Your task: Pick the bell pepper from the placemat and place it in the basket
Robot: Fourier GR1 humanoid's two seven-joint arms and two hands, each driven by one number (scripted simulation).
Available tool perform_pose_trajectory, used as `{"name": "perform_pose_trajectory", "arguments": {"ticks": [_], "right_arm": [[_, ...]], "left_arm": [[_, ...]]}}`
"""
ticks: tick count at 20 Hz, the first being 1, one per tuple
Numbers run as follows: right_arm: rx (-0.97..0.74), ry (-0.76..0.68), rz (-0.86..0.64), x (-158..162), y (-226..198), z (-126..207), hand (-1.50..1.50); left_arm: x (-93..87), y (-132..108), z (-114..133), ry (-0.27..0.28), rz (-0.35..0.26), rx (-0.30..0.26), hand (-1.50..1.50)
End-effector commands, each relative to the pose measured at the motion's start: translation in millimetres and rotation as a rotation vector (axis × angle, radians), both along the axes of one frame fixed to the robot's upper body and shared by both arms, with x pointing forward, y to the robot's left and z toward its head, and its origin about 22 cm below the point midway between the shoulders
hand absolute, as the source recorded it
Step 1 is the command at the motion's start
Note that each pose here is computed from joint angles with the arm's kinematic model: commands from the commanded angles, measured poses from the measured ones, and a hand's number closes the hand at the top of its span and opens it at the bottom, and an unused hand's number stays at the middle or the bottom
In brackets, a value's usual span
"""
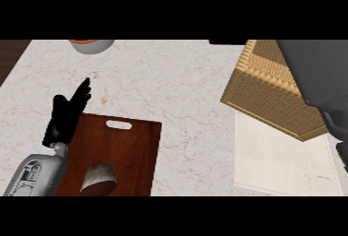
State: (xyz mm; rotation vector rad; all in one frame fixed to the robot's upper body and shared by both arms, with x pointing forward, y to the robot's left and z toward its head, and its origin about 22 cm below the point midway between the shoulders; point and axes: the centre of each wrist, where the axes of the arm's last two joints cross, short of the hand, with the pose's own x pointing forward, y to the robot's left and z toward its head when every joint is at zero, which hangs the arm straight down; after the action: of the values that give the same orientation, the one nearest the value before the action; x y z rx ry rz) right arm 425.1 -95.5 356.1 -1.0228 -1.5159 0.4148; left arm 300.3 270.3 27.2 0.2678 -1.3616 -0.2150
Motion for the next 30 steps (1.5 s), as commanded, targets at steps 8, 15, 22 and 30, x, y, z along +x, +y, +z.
{"name": "perform_pose_trajectory", "arguments": {"ticks": [8,15,22,30], "right_arm": [[-0.297,0.213,-0.257,30.5,-98.8,2.5,1.5],[-0.311,0.213,-0.315,34.5,-157.4,-19.1,1.5],[-0.324,0.216,-0.194,31.9,-216.7,-57.3,1.5],[-0.314,0.29,-0.203,32.9,-242.9,-98.7,1.5]], "left_arm": [[-2.4,8.3,6.2,-0.005,-0.024,-0.003,0.0],[-2.8,-3.9,1.3,-0.008,-0.004,0.003,0.0],[4.7,-2.3,11.8,-0.011,-0.006,-0.004,0.0],[-6.7,-2.5,11.8,-0.015,-0.016,-0.003,0.0]]}}
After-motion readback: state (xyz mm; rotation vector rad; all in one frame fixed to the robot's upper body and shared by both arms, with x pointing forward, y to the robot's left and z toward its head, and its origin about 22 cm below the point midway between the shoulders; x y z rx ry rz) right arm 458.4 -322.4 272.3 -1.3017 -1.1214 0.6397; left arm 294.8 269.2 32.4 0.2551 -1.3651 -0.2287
